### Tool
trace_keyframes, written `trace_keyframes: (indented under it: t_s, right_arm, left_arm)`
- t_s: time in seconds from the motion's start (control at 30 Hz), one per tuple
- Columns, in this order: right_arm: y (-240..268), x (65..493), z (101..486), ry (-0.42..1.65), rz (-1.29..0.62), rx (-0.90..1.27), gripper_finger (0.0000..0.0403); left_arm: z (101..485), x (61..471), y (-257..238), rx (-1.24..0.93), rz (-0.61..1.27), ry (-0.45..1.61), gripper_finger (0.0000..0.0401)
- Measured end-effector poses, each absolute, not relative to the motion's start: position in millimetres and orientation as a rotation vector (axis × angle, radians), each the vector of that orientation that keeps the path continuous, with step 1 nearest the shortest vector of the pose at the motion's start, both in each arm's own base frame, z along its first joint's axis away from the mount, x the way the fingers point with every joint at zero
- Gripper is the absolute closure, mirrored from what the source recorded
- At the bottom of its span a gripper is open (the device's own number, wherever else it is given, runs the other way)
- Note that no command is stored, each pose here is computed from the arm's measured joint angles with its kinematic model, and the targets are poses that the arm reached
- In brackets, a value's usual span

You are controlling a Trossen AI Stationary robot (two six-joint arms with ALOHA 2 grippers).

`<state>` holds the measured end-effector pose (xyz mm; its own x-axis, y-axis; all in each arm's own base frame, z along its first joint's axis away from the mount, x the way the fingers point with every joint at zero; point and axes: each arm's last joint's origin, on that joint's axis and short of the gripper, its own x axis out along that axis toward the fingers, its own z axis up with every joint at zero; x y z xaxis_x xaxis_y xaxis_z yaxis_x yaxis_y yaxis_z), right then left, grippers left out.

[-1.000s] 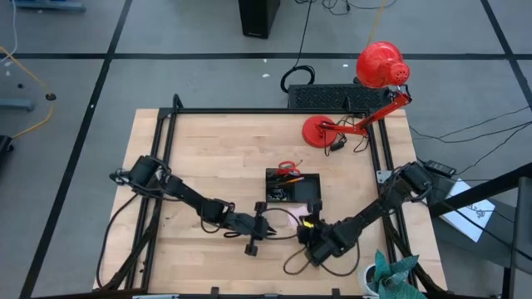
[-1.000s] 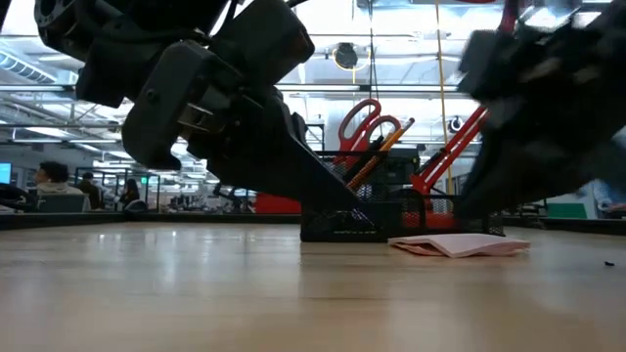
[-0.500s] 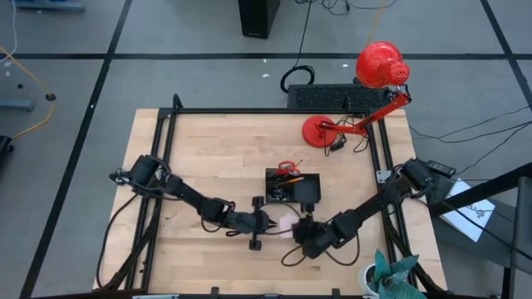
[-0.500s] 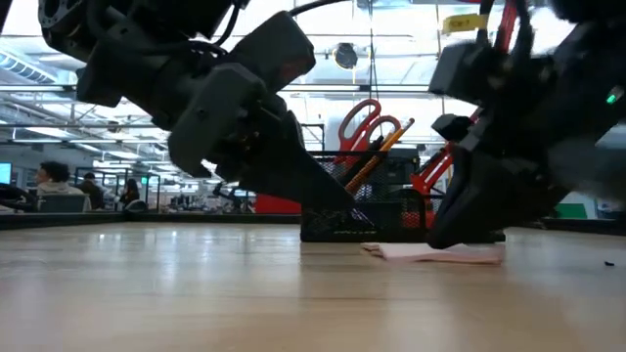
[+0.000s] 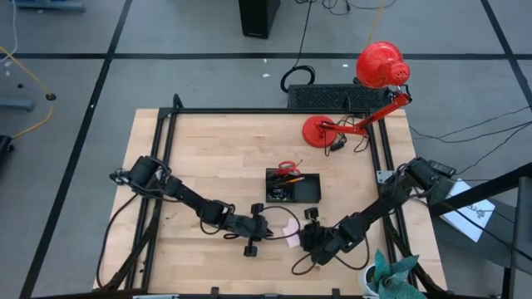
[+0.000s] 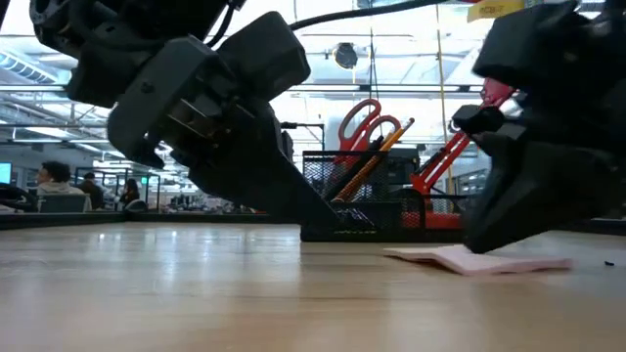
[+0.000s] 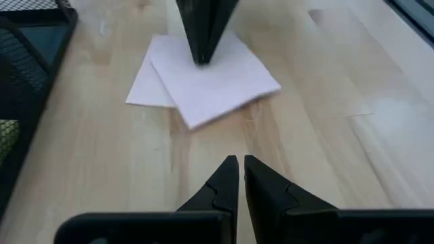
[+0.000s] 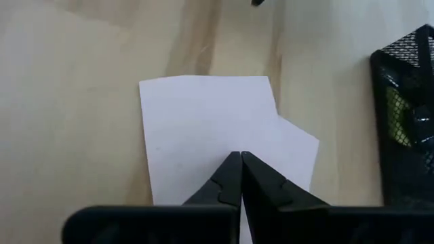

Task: Pick and place office supplies into organizer
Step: Put the sticky notes into the desk organizer

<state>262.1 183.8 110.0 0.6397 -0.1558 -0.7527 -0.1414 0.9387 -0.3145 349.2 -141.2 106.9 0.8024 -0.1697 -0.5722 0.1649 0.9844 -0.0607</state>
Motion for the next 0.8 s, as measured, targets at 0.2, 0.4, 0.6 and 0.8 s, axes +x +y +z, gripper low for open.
trace_keyframes:
  t_s: [0.2, 0.4, 0.6, 0.8]
  right_arm:
    - [191, 253, 134, 0.819, 0.037, -0.364, 0.0358]
    - [197, 248, 142, 0.799, 0.082, -0.357, 0.0276]
    - [198, 243, 135, 0.877, 0.124, -0.341, 0.0207]
    - [204, 229, 132, 0.924, 0.112, -0.363, 0.018]
  left_arm:
    - [107, 349, -143, -0.007, -0.185, 0.609, 0.037]
    - [107, 349, -142, -0.008, -0.175, 0.607, 0.037]
    - [108, 353, -133, -0.024, -0.131, 0.594, 0.0371]
    - [110, 360, -117, -0.045, -0.084, 0.574, 0.0371]
